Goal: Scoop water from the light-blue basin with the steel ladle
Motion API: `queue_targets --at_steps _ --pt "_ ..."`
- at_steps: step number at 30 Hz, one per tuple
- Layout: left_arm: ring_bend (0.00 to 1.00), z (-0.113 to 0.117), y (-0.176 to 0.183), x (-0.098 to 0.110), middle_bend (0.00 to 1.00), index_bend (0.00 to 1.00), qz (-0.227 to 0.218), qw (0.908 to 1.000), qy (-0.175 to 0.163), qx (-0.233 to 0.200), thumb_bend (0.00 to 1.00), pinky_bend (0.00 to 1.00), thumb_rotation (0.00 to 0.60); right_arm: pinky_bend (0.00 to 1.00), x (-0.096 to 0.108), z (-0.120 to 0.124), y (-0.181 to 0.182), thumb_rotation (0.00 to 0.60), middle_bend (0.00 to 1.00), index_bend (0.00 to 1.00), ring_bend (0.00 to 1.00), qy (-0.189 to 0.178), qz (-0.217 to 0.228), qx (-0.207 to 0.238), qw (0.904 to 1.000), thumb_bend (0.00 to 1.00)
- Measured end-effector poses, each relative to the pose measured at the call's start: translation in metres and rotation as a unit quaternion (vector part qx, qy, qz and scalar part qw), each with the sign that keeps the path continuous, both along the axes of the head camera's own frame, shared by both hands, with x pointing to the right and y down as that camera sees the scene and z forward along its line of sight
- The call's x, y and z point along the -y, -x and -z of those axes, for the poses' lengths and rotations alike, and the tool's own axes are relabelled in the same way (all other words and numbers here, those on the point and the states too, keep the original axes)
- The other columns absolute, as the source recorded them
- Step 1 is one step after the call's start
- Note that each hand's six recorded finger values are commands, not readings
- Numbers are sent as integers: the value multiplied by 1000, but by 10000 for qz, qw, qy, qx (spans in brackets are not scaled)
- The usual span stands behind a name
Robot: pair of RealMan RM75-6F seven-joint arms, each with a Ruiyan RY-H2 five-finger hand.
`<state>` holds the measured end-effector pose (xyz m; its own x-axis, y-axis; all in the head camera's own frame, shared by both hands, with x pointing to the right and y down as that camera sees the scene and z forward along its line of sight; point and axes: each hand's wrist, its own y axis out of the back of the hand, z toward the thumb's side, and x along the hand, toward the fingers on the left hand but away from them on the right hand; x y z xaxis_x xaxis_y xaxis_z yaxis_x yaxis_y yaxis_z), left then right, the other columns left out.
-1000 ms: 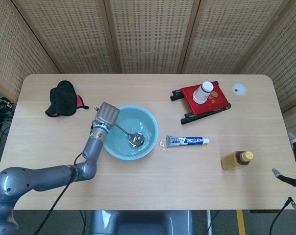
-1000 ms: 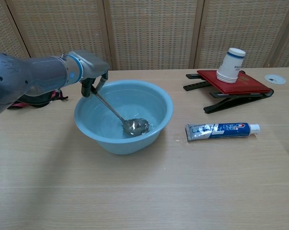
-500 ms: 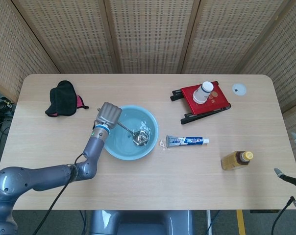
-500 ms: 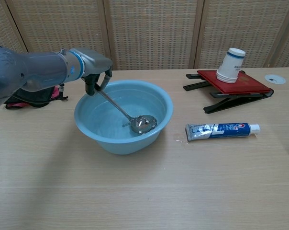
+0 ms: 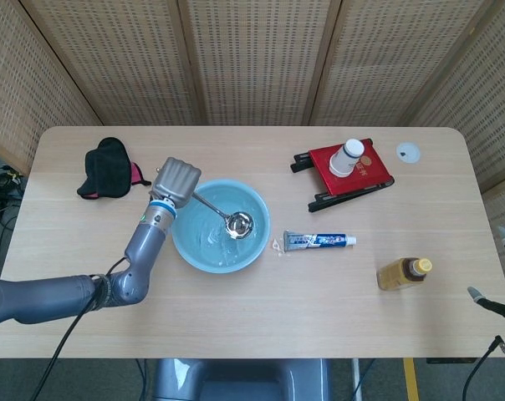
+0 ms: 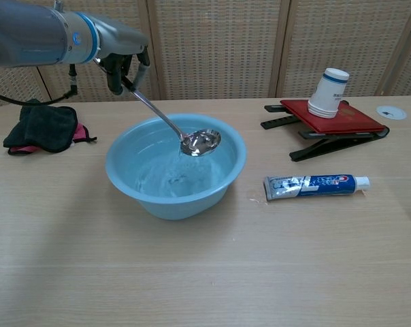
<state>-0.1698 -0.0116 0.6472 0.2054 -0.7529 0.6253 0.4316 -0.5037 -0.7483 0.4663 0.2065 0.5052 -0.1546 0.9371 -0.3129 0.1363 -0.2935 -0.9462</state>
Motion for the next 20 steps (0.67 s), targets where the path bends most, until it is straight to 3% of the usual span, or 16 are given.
queue_targets --at_steps 13,20 --pt "836 39 -2 10 879 748 188 9990 27 408 617 976 600 0 0 3 -2 600 0 0 0 -42 -32 8 10000 0" --pt "836 42 -5 10 879 750 214 9988 71 426 617 976 600 0 0 3 -3 600 0 0 0 -50 -52 15 10000 0"
